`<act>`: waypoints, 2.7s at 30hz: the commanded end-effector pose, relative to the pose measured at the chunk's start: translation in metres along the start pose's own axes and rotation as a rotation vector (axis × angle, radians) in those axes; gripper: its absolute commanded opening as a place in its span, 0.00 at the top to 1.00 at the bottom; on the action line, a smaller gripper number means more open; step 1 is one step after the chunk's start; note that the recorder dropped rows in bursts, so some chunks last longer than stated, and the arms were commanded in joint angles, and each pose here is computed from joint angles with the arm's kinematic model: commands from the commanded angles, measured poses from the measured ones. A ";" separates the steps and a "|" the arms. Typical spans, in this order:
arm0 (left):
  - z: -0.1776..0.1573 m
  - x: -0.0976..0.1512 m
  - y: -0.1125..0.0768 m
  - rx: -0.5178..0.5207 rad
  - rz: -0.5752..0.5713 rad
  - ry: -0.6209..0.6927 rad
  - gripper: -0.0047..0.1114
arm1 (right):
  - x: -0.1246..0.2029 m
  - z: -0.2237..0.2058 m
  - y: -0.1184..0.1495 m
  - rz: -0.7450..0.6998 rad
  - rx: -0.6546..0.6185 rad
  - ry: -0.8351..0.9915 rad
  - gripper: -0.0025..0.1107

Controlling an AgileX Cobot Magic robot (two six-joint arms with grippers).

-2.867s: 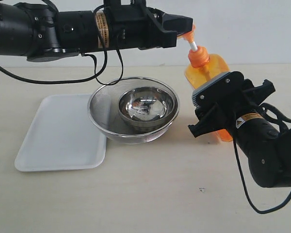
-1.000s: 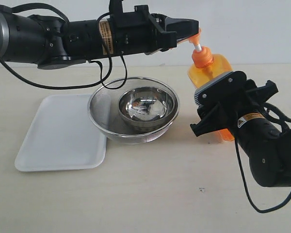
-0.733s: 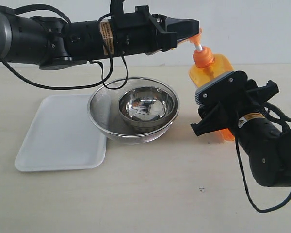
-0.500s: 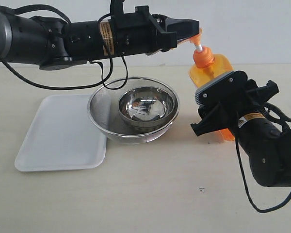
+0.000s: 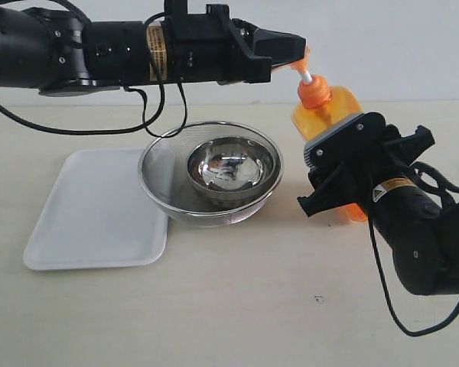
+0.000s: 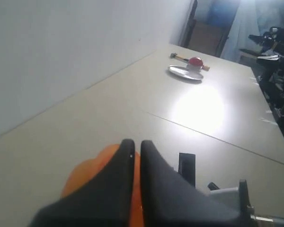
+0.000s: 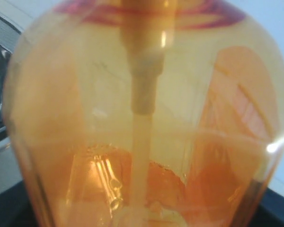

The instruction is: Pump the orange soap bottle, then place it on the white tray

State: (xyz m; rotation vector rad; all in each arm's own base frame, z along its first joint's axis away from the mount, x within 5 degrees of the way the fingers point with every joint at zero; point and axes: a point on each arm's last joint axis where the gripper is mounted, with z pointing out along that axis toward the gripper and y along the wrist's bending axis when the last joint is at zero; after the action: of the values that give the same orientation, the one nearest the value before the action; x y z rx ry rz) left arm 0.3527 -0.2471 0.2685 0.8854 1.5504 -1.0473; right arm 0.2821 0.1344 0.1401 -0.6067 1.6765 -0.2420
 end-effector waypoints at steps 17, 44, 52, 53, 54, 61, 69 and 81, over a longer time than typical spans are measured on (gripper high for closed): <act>-0.021 -0.025 -0.004 -0.069 0.077 0.020 0.92 | -0.004 0.000 0.002 0.007 -0.019 -0.024 0.98; 0.006 0.031 0.011 -0.034 0.001 0.128 0.92 | -0.004 0.001 0.003 0.013 -0.034 -0.012 0.98; 0.008 0.034 0.010 -0.028 0.012 0.145 0.92 | -0.005 0.001 0.004 -0.005 -0.044 -0.020 0.98; 0.009 0.035 0.009 -0.035 0.017 0.154 0.92 | -0.005 0.001 0.004 -0.006 -0.046 -0.022 0.98; 0.011 0.036 0.007 -0.042 0.026 0.168 0.92 | -0.005 0.001 0.004 -0.006 -0.046 -0.022 0.98; 0.014 0.038 0.003 -0.036 0.033 0.179 0.92 | -0.006 0.001 0.005 -0.013 -0.060 -0.026 0.98; 0.014 0.038 0.003 -0.036 0.038 0.184 0.92 | -0.006 0.001 0.006 -0.019 -0.066 -0.032 0.98; 0.015 0.042 0.004 -0.028 0.036 0.192 0.92 | -0.006 0.001 0.006 -0.019 -0.066 -0.032 0.98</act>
State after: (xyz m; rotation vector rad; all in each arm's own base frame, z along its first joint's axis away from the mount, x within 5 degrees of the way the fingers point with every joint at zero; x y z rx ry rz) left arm 0.3586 -0.2500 0.2576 0.8701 1.6177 -1.0049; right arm 0.2832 0.1317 0.1394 -0.5928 1.6908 -0.2467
